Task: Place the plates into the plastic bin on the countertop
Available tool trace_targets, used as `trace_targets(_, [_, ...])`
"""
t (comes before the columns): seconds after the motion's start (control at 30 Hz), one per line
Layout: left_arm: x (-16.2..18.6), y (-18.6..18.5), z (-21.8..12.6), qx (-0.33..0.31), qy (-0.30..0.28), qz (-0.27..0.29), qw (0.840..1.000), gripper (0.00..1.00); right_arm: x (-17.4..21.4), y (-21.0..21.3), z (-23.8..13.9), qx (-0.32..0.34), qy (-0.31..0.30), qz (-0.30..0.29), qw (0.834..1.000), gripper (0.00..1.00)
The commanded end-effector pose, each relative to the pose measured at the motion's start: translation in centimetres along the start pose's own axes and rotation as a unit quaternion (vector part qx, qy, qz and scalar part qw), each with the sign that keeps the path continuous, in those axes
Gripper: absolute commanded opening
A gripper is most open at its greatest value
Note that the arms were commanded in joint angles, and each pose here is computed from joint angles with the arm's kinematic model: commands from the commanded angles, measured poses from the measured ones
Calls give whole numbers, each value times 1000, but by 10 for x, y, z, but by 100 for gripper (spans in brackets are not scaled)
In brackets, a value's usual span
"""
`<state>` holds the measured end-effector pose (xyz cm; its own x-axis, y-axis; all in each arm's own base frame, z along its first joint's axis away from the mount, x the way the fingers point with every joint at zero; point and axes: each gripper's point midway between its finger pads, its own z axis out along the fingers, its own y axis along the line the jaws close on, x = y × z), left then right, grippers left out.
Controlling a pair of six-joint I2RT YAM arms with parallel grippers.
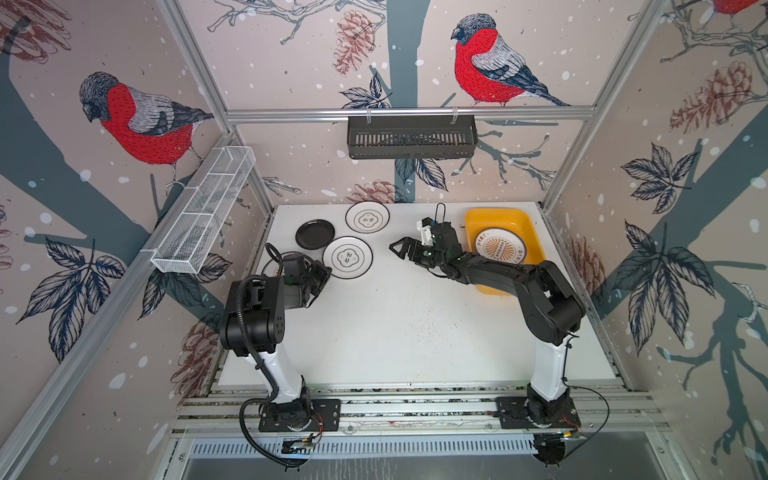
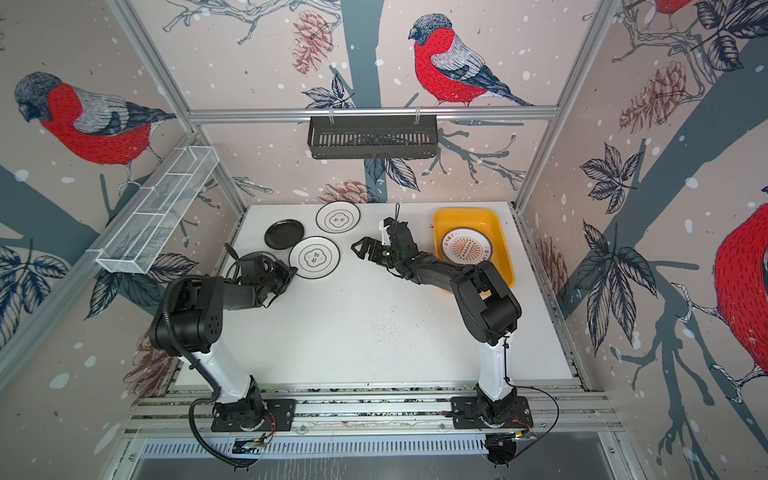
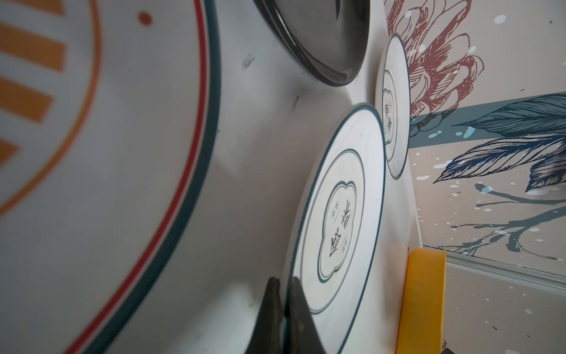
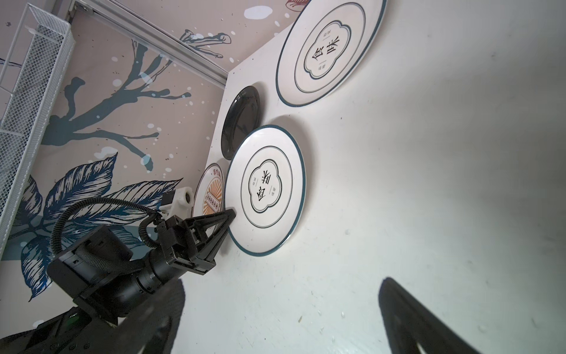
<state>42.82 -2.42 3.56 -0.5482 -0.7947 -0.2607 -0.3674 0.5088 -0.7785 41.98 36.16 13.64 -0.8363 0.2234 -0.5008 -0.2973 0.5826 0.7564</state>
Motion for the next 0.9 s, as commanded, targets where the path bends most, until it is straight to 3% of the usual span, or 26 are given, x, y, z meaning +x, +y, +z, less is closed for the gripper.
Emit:
trace_targets(0.0, [0,5,-5,-16,-5,4,1000,5,-6,4,-5,1,-10,-6,1000,99])
trace_targets(0.3, [1,-28,-26,38,-9,19,999,1,-23,6,-36,10,-46,-20,999,100])
trace_targets(0.53, [8,-59,-45,55,-3,68,996,1,-30,-7,-79,36,-76,-17,996,100])
trace_targets(0.87, [58,-156,-54,161,62,128,977,1,-28,-24,-155,81,-118,-13,990,100])
